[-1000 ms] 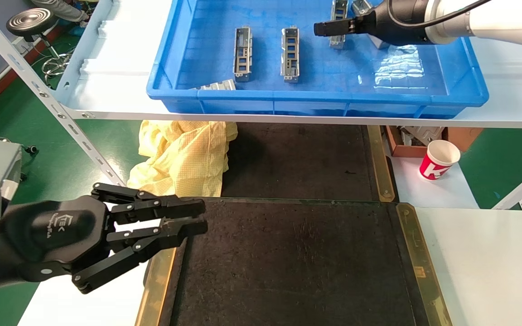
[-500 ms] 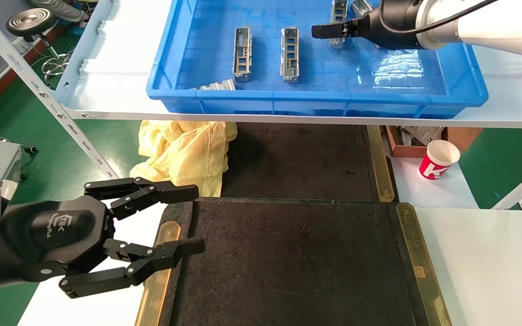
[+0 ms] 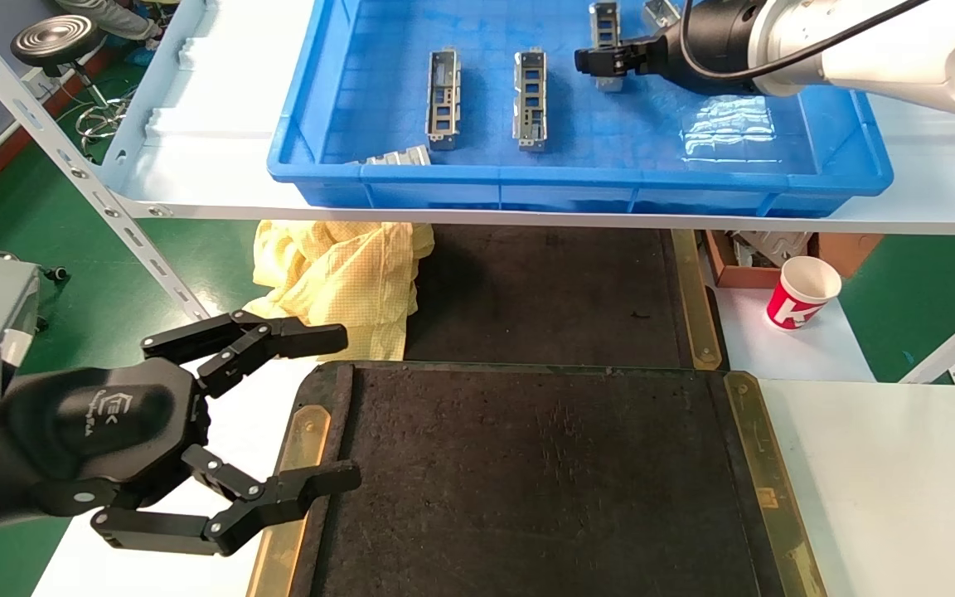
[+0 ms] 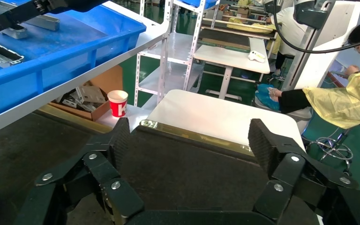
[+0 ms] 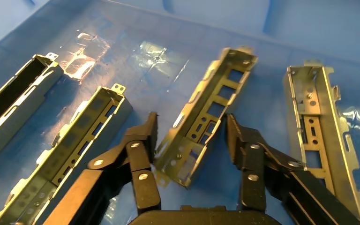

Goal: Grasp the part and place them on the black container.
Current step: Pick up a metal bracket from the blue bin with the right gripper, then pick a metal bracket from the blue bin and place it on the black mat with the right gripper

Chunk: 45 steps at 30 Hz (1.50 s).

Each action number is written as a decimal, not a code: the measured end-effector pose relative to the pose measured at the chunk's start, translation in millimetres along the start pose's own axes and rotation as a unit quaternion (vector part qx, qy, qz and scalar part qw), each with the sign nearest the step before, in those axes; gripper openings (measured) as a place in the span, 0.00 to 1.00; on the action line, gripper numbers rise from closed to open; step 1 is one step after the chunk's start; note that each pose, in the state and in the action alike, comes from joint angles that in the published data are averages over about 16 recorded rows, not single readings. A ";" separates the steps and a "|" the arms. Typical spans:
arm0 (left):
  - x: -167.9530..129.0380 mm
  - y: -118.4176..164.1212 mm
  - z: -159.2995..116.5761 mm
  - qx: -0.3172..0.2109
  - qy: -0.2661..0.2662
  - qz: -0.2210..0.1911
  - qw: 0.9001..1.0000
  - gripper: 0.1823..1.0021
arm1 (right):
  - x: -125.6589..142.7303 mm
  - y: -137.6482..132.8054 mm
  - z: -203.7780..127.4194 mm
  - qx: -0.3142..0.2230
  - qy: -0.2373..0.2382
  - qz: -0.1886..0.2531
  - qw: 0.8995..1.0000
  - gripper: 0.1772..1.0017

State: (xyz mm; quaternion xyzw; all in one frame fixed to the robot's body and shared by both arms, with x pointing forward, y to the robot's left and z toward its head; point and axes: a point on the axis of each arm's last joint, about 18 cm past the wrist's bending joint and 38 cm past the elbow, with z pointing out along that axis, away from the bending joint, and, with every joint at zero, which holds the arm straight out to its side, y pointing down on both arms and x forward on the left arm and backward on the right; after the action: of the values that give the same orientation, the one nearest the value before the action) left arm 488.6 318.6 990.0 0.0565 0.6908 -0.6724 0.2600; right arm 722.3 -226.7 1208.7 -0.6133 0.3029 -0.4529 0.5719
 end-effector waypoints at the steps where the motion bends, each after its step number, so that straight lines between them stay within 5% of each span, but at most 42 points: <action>1: 0.0 0.0 0.0 0.000 0.000 0.000 1.000 0.84 | 0.0 -0.2 0.0 0.001 0.000 -0.001 1.000 0.54; 10: 0.0 0.0 0.0 0.000 0.000 0.000 1.000 0.96 | 0.3 -8.4 -4.9 0.013 -0.009 -0.005 1.000 0.31; 17: 0.0 0.0 0.0 0.000 0.000 0.000 1.000 0.99 | 2.1 -24.3 -20.0 0.028 -0.032 -0.015 0.999 0.21; 29: 0.0 0.0 0.0 0.000 0.000 0.000 1.000 1.00 | 8.0 -42.5 -70.2 0.053 -0.111 -0.073 0.990 0.20; 45: 0.0 0.0 0.0 0.000 0.000 0.000 1.000 1.00 | 2.5 -32.7 -135.7 0.042 -0.227 -0.173 0.958 0.20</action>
State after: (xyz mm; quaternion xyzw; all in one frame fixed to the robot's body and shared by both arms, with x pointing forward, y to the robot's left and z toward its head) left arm 488.6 318.6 990.0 0.0565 0.6908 -0.6724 0.2600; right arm 596.2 -281.6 1232.4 -0.7182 0.0352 -0.4065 0.5637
